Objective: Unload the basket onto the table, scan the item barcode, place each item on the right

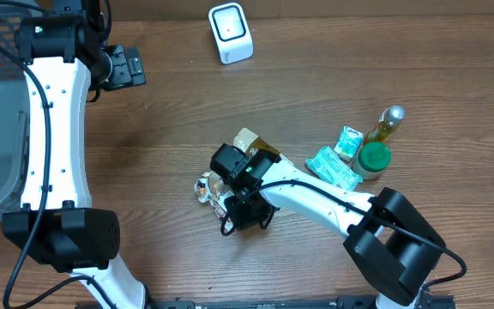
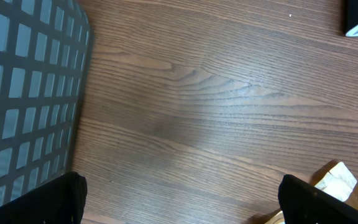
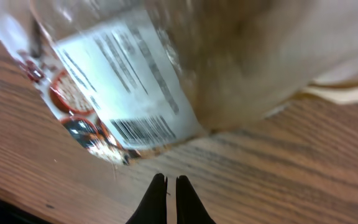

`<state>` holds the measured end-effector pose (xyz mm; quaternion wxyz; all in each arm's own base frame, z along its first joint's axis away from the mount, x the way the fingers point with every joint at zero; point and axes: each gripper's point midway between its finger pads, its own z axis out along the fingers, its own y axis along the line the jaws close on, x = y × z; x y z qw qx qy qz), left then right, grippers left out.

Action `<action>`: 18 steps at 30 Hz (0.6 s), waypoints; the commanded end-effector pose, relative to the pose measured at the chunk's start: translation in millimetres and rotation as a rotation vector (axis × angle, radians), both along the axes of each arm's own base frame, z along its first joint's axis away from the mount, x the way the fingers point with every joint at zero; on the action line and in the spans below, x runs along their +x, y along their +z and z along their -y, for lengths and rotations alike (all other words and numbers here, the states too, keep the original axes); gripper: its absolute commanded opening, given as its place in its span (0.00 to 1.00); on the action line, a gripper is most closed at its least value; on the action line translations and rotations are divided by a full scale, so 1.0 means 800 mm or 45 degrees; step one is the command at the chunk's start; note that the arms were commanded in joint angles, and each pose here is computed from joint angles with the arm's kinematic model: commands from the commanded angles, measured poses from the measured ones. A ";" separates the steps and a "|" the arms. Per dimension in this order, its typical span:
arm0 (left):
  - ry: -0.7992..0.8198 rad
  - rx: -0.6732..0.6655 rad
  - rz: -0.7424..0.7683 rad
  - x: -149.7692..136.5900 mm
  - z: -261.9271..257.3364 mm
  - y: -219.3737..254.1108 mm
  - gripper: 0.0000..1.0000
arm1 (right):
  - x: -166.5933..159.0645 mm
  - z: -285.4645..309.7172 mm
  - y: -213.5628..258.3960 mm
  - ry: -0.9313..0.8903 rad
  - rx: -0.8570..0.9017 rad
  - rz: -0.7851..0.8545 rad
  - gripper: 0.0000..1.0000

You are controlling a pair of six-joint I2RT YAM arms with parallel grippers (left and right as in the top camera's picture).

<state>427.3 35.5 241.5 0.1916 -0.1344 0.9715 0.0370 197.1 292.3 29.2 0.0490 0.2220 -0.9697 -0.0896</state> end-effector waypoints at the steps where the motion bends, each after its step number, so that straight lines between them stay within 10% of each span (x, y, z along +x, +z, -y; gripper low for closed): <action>1: 0.004 -0.001 0.038 0.000 0.003 0.013 1.00 | 0.005 -0.003 0.004 0.005 0.020 0.033 0.04; 18: 0.001 -0.001 0.038 0.000 0.004 0.013 0.99 | -0.006 0.009 0.003 -0.006 -0.030 -0.017 0.04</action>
